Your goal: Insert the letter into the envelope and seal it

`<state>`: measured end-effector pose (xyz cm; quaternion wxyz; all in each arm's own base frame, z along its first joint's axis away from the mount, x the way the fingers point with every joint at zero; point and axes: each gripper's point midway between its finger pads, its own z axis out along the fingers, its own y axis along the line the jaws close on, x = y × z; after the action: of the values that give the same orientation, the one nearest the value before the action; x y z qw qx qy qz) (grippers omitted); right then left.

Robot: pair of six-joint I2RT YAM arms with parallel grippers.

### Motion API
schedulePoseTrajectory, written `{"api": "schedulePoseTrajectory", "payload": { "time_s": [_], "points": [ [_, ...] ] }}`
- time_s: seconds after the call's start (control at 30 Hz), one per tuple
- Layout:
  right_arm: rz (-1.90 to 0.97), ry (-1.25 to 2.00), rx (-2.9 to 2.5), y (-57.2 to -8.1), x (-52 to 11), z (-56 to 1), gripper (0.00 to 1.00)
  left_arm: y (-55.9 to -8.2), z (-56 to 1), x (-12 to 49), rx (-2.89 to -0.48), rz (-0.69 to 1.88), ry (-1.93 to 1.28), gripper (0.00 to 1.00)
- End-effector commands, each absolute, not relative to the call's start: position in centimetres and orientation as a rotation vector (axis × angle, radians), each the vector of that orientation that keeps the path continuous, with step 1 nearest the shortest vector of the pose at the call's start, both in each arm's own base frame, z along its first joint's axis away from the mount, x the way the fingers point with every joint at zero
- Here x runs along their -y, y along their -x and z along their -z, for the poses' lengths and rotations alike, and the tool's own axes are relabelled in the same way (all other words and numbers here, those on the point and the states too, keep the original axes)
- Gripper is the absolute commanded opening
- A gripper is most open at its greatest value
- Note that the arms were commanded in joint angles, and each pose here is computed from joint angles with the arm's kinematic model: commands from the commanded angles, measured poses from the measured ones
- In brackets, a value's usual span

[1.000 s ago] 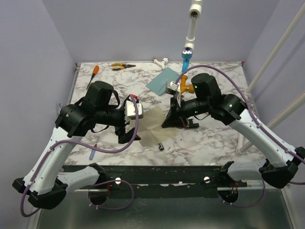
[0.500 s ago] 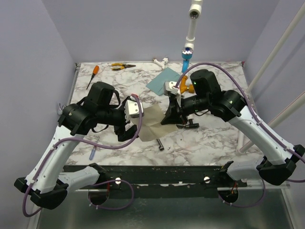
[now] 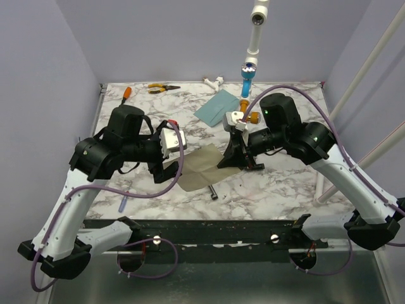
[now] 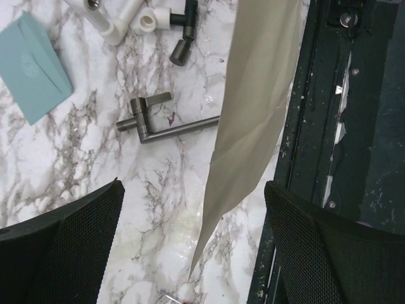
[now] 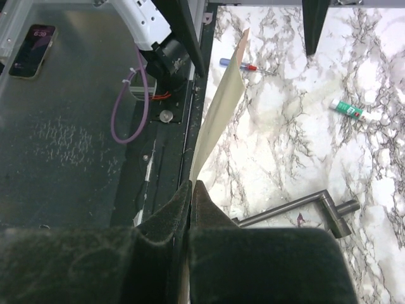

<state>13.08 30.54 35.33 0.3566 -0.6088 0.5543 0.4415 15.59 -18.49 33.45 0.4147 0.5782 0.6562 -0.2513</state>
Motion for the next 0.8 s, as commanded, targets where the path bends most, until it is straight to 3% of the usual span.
{"api": "schedulePoseTrajectory", "payload": {
  "time_s": [0.0,0.07,0.13,0.33,0.4,0.6,0.77],
  "points": [
    [-1.143,1.585,-1.369,-12.8,-30.8,-35.8,0.00,-15.2,-32.0,19.6,-1.676,0.742,-1.465,0.91],
    [-1.142,1.589,-1.361,-12.9,-30.9,-35.8,0.01,-15.3,-32.0,19.9,-1.675,0.753,-1.462,0.89],
    [-1.129,1.581,-1.361,-13.2,-31.0,-36.0,0.01,-15.4,-32.0,19.9,-1.680,0.756,-1.459,0.79],
    [-1.030,1.513,-1.427,-15.2,-31.1,-35.7,0.01,-14.2,-30.8,20.0,-1.690,0.823,-1.484,0.24],
    [-0.989,1.494,-1.451,-16.0,-31.1,-35.5,0.01,-14.0,-30.5,20.1,-1.700,0.835,-1.485,0.00],
    [-0.825,1.342,-1.551,-19.8,-31.0,-35.3,0.01,-16.8,-30.9,19.3,-1.807,0.698,-1.302,0.00],
    [-0.916,1.284,-1.453,-19.7,-32.6,-35.8,0.04,-19.7,-30.9,18.9,-1.874,0.588,-1.156,0.00]
  ]
}}
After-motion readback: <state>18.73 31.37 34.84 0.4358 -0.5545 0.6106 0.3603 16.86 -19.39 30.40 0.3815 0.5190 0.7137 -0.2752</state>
